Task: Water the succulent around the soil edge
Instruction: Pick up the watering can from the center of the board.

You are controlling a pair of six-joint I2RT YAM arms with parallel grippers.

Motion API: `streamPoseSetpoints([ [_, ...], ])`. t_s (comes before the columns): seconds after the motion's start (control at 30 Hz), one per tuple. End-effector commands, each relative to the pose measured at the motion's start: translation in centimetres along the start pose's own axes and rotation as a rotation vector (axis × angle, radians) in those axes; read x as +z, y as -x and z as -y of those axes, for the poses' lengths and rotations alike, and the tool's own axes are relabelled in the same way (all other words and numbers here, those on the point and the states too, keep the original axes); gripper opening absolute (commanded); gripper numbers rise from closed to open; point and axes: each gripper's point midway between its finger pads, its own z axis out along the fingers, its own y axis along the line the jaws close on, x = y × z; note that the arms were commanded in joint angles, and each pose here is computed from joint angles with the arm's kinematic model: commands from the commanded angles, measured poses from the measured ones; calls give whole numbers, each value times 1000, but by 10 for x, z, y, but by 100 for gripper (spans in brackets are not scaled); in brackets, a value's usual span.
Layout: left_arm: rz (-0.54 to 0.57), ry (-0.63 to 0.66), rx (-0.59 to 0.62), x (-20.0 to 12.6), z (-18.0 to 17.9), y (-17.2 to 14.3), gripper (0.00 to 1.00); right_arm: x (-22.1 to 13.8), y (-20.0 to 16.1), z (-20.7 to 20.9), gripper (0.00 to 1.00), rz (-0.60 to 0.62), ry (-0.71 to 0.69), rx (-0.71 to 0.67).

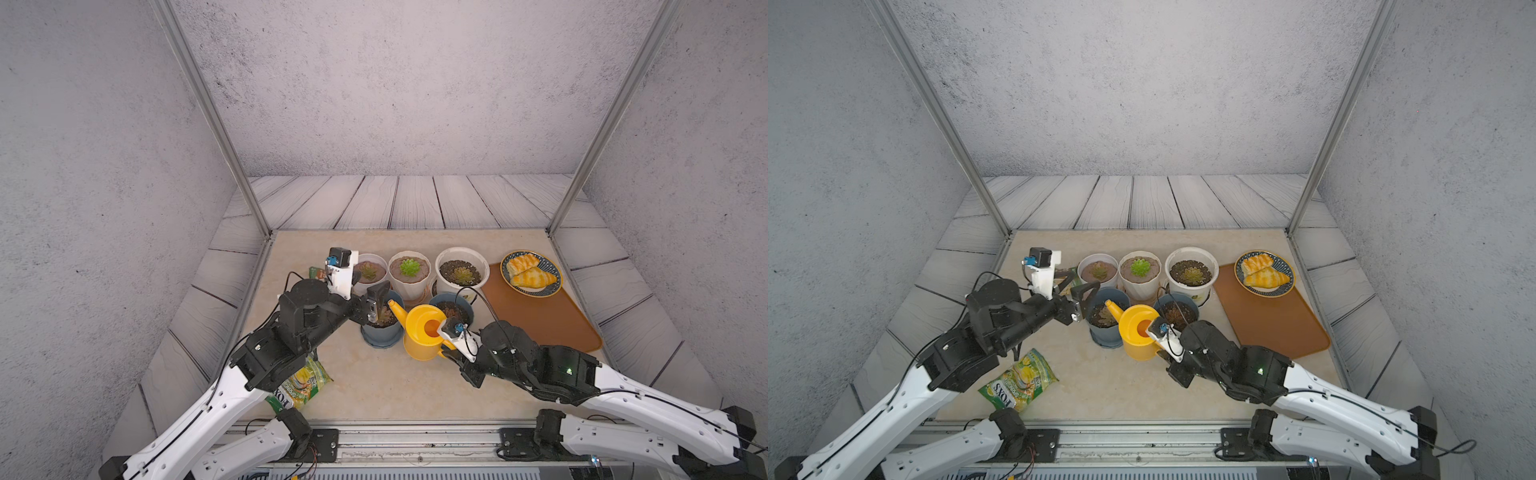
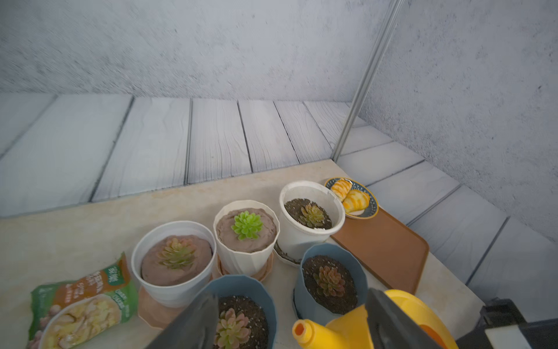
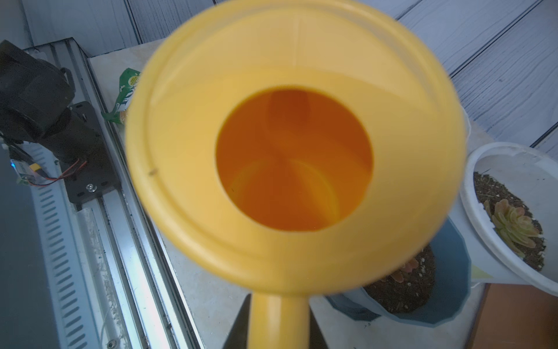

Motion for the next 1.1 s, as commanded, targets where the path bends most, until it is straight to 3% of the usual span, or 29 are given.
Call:
streamPoseSetpoints([
  [0.0,-55,-124,-64,12,16,-11,80,-14,33,8,0,116,-44,-65],
  [0.3,-110,-105,-94,42,5,-47,73,-39,62,28,0,248,-153,-85],
  [0.43,-167,-86,-117,52,-3,-78,66,-68,84,36,0,400,-184,-43],
  [0.6,-180,-89,-151,51,-8,-102,64,-118,106,49,0,644,-241,30],
  [0.77,-136,-155,-178,41,5,-84,62,-142,114,40,0,837,-182,38],
  [1.07,-77,-288,-220,19,35,-45,60,-128,115,9,0,911,1,33],
])
